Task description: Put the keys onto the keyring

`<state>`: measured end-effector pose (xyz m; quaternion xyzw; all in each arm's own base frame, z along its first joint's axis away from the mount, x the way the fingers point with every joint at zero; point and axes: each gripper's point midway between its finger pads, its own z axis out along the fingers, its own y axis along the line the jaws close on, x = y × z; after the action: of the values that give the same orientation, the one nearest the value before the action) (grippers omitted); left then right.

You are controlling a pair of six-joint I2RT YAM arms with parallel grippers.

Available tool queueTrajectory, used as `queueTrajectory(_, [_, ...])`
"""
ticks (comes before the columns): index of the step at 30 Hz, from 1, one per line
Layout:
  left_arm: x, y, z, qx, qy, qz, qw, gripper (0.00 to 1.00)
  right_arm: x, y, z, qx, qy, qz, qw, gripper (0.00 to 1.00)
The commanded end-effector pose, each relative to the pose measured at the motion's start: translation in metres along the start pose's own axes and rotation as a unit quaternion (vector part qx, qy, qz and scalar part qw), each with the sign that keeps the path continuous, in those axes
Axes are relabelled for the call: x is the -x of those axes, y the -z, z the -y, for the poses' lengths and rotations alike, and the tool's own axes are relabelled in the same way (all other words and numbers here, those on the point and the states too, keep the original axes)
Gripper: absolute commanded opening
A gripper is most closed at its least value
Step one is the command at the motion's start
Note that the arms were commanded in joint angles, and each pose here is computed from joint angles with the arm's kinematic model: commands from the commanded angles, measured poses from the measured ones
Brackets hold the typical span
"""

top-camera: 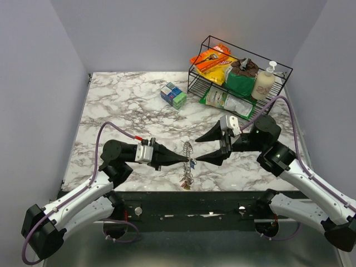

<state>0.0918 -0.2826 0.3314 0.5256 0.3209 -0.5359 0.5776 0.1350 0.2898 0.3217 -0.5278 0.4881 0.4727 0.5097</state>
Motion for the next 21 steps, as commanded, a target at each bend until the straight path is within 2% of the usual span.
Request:
queueTrajectory(1, [0.021, -0.002, 0.003, -0.013, -0.033, 0.016, 0.999, 0.0, 0.007, 0.002, -0.019, 0.053, 0.011, 0.011, 0.998, 0.68])
queueTrajectory(13, [0.018, -0.002, 0.002, -0.008, -0.022, 0.016, 1.0, 0.0, 0.007, -0.003, -0.036, 0.132, -0.009, 0.01, 0.991, 0.47])
queueTrajectory(21, [0.019, -0.003, 0.001, -0.009, -0.021, 0.016, 1.0, 0.0, 0.009, -0.004, -0.034, 0.13, -0.011, 0.011, 0.991, 0.42])
